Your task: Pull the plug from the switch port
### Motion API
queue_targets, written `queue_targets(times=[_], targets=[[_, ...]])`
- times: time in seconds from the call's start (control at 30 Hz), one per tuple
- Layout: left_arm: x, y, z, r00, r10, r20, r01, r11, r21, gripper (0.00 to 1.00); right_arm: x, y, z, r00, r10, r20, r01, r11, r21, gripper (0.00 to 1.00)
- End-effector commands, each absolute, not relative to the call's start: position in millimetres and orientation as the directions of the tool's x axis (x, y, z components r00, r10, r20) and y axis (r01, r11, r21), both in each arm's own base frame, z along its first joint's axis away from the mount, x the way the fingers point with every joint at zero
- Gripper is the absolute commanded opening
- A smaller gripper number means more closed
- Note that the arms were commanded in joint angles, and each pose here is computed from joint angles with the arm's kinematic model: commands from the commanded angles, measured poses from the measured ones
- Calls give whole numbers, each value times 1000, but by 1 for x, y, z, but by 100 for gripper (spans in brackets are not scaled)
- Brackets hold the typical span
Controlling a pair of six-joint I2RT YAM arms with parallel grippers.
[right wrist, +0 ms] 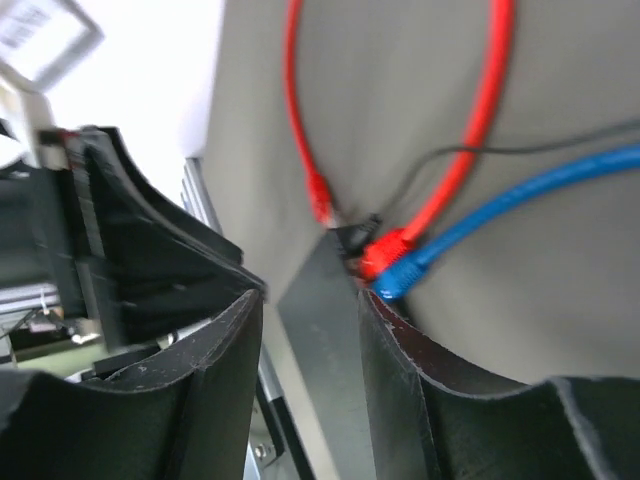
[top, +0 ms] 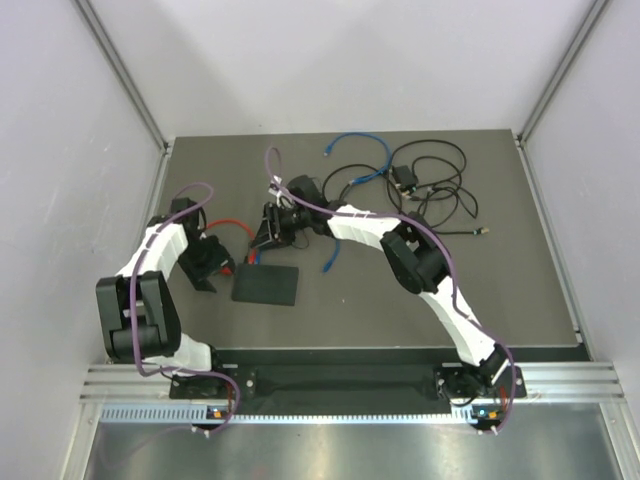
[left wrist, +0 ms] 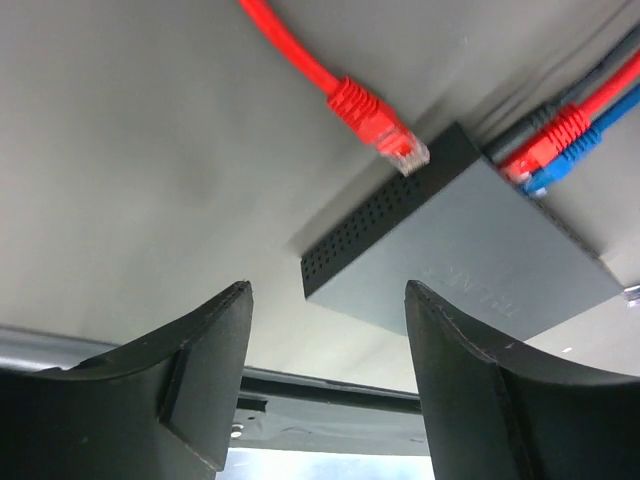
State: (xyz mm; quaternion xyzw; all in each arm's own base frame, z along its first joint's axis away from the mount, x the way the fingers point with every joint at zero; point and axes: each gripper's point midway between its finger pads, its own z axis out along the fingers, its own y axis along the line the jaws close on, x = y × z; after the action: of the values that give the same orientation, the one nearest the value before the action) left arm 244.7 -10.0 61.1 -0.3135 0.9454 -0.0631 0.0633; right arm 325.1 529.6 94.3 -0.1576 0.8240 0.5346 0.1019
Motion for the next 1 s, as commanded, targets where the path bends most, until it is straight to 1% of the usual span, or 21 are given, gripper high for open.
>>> queue_targets(times=[0.0,0.07,0.1,0.17,0.23,0.3,0.43,0.57,0.67,0.7,0.77,0.8,0.83,0.87,0.93,0.97], targets=[[259,-14,56,-808,-583,-85,-548,797,-254,67,325,538,114,-920,-139,-365,-391,295,872,43],[265,-22,54,-826,-558,-75,-514,802,-304,66,322,536,101,-924,-155,-349,-381,312,871,43],[268,-31,56,-836,-544,-66,-489,795,-359,65,321,535,97,-926,-160,-343,-377,313,872,43],[278,-34,57,-840,-534,-98,-459,795,-397,64,318,534,88,-929,-175,-325,-366,317,875,42],[282,-31,56,-839,-532,-117,-454,801,-390,65,315,532,82,-933,-180,-310,-354,323,877,41],[284,-30,53,-843,-526,-113,-450,805,-386,65,314,528,75,-937,-181,-300,-345,333,878,41],[278,-29,39,-849,-525,-66,-472,808,-354,65,314,523,65,-942,-183,-282,-330,345,879,41],[278,-33,33,-854,-519,-45,-468,801,-373,64,312,519,50,-948,-185,-259,-311,363,879,40],[275,-35,31,-857,-515,-30,-468,799,-378,61,311,516,40,-952,-182,-247,-299,373,878,39],[275,-36,31,-857,-515,-36,-464,799,-383,61,310,517,43,-952,-179,-247,-296,347,890,39],[274,-39,31,-859,-512,-29,-460,795,-395,60,304,512,37,-963,-163,-213,-258,341,904,38],[273,-40,31,-859,-511,-24,-461,793,-398,58,304,513,44,-969,-135,-208,-241,310,920,37],[271,-42,30,-862,-507,-19,-458,795,-398,56,304,511,43,-973,-108,-204,-228,316,921,37],[268,-44,28,-863,-505,-9,-460,794,-397,56,297,503,39,-981,-86,-173,-192,333,923,37],[265,-47,27,-867,-498,-4,-455,797,-398,54,296,500,43,-980,-58,-188,-197,312,929,37],[264,-48,27,-869,-495,-1,-455,798,-395,53,294,498,40,-983,-55,-175,-184,316,931,37]])
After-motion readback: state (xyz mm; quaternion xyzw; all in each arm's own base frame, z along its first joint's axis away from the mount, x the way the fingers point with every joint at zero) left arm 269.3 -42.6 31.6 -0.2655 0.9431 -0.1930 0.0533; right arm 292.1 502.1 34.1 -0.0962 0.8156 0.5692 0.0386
